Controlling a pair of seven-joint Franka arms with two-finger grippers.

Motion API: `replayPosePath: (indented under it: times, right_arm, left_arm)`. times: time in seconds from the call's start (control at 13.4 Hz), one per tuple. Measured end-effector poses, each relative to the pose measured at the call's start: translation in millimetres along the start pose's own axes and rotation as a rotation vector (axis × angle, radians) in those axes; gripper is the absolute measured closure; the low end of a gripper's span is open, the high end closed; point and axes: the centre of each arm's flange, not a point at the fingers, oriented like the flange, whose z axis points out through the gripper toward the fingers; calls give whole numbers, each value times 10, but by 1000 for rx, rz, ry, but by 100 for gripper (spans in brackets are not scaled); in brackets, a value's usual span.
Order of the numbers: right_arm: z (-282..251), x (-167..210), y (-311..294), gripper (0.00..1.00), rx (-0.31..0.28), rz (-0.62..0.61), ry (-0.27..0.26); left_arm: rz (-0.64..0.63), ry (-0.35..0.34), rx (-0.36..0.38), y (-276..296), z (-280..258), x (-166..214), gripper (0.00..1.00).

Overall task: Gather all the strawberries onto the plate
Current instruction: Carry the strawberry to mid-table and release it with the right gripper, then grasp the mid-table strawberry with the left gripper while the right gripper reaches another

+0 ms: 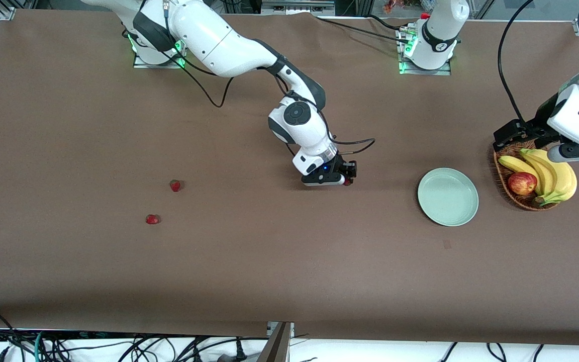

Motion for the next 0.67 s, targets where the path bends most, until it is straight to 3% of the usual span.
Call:
replayPosePath:
  times: [0.15,0.22,0.52,0.67]
  right_arm:
    - [-257,389,33,6,-41,29,10]
    - [-495,693,93,0,-79,48,6]
    - [-1477,1691,560,0,-235,26,-47]
    - [-1707,1931,856,0,-307,-29,-111]
  left_arm:
    - [3,-28,3,18,77,-2,0]
    - [11,-66,5,69,180,-7,0]
    - [26,-221,21,579,1030,97,0]
    - [-58,-226,24,938,1403,104,0]
